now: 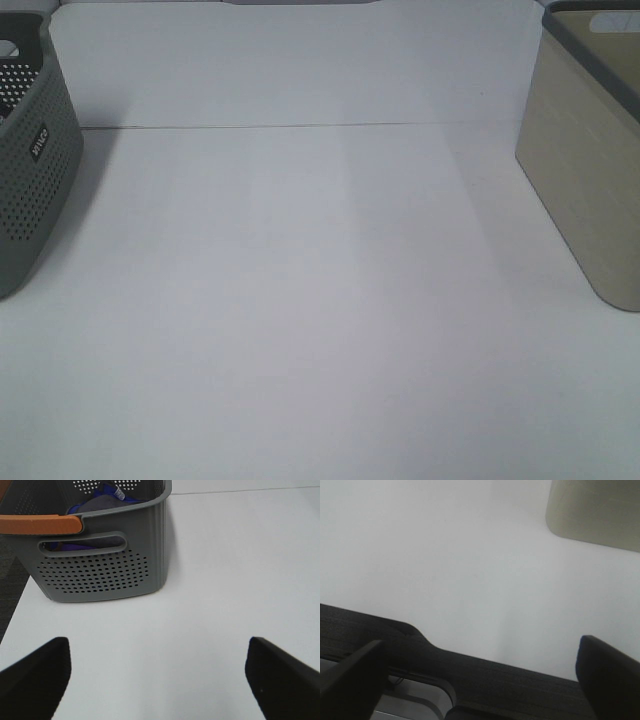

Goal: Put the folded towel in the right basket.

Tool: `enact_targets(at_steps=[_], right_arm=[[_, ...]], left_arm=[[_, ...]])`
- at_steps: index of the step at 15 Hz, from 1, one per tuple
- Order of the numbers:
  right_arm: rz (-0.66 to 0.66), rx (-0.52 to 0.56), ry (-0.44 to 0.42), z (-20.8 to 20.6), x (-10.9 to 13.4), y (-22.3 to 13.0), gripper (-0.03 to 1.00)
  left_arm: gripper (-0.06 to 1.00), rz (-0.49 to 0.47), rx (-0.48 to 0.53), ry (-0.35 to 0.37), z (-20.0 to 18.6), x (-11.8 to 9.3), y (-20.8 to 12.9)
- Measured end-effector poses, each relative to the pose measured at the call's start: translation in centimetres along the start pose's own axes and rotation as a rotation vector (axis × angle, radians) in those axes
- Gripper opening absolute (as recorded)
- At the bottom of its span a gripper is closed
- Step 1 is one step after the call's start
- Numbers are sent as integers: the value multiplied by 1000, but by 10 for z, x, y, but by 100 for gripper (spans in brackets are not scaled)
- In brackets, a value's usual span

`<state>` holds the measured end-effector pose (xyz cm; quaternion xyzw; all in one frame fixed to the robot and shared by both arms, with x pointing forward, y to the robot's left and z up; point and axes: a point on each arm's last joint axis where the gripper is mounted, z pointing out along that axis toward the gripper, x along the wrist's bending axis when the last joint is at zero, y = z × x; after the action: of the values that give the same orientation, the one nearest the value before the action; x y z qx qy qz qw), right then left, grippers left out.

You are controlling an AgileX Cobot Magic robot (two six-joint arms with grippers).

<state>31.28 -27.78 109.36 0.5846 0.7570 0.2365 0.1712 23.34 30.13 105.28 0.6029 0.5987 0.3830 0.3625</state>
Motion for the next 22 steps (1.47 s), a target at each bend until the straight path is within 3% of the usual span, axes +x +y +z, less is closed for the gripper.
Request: enact_targets(at_steps=[3, 4, 5, 7, 17, 22], right_arm=[[-30, -103, -17, 1, -1, -51, 98], [-39, -161, -18, 1, -1, -64, 98], [-53, -289, -22, 2, -1, -87, 98], [-80, -396, -9, 2, 1, -99, 98], [-83, -347, 5, 8, 2, -90, 98], [85, -346, -150, 8, 0, -90, 98]], left_arm=[[88, 0, 0, 0, 0, 0, 0], [88, 0, 0, 0, 0, 0, 0], [88, 0, 0, 0, 0, 0, 0], [88, 0, 0, 0, 0, 0, 0], [88, 0, 0, 0, 0, 0, 0], [88, 0, 0, 0, 0, 0, 0]])
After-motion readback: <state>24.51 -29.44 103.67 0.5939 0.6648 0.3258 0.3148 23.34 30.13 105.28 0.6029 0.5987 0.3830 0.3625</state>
